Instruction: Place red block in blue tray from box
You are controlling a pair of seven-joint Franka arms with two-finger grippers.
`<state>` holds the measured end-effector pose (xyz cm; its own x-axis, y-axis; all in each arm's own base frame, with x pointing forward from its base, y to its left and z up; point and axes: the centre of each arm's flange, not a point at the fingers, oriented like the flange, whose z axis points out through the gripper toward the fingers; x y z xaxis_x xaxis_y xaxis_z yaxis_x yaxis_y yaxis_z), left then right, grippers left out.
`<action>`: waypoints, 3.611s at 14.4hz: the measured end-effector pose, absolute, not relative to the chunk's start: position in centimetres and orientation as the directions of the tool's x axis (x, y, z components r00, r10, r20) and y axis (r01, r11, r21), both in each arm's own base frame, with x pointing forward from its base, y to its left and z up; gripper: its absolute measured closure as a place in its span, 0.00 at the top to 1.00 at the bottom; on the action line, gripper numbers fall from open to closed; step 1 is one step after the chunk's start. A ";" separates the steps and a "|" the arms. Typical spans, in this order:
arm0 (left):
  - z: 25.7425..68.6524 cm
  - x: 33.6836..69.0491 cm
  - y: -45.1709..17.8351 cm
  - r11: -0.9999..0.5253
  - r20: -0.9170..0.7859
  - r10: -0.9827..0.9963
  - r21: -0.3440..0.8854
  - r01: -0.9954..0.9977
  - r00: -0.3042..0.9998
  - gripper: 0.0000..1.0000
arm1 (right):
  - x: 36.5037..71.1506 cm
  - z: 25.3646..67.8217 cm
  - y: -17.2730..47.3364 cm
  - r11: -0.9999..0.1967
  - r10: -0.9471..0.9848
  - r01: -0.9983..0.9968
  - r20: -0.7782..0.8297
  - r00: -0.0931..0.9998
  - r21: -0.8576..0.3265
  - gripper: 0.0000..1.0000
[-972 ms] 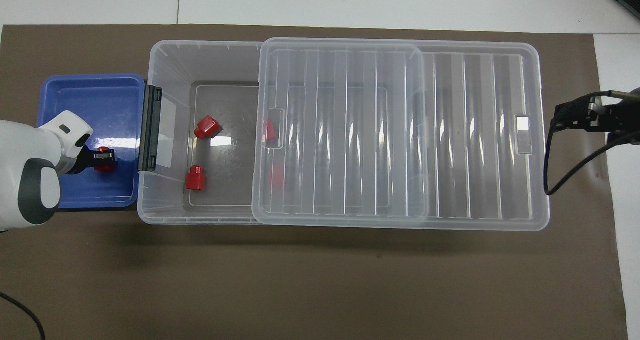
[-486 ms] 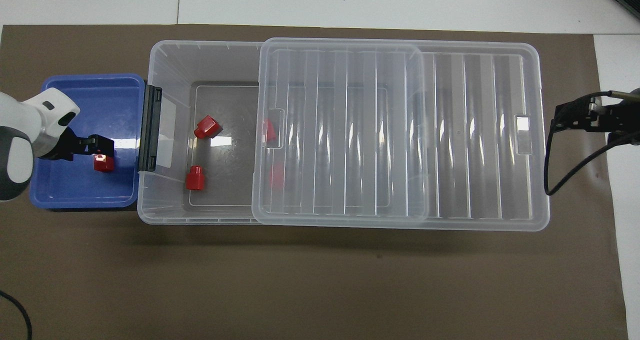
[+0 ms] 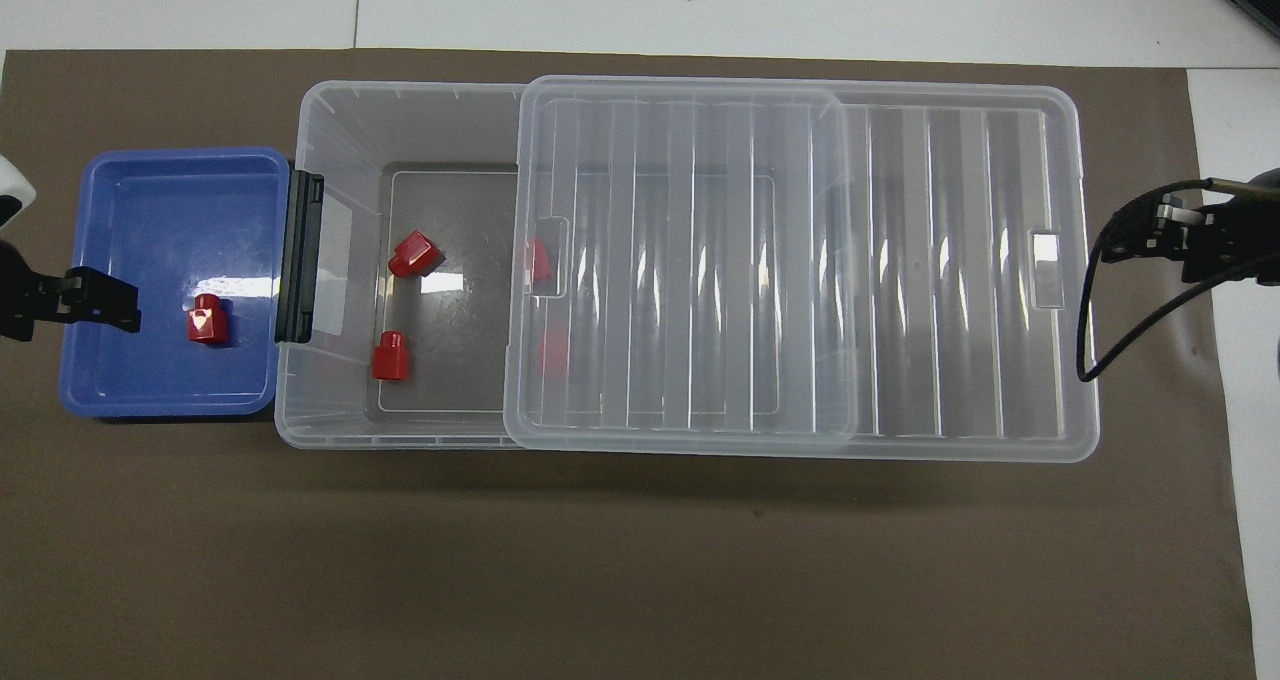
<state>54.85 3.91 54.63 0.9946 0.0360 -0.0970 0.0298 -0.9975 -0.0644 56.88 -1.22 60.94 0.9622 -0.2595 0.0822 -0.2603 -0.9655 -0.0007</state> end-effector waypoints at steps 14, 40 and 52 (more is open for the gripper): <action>57.8 53.8 -1.9 -0.998 -0.024 -0.044 -0.045 -0.045 0.999 1.00 | 55.9 48.6 -8.5 -0.962 -0.272 -0.274 0.107 0.956 0.002 0.01; 57.5 59.0 -6.3 -0.992 0.084 -0.109 0.056 -0.114 0.991 1.00 | 55.4 47.3 11.1 -0.995 0.051 0.058 0.095 0.994 -0.075 0.01; 58.4 57.9 -10.8 -0.980 0.093 -0.185 0.052 -0.191 0.978 1.00 | 54.9 47.7 13.9 -0.990 0.073 0.085 0.100 0.992 -0.111 0.01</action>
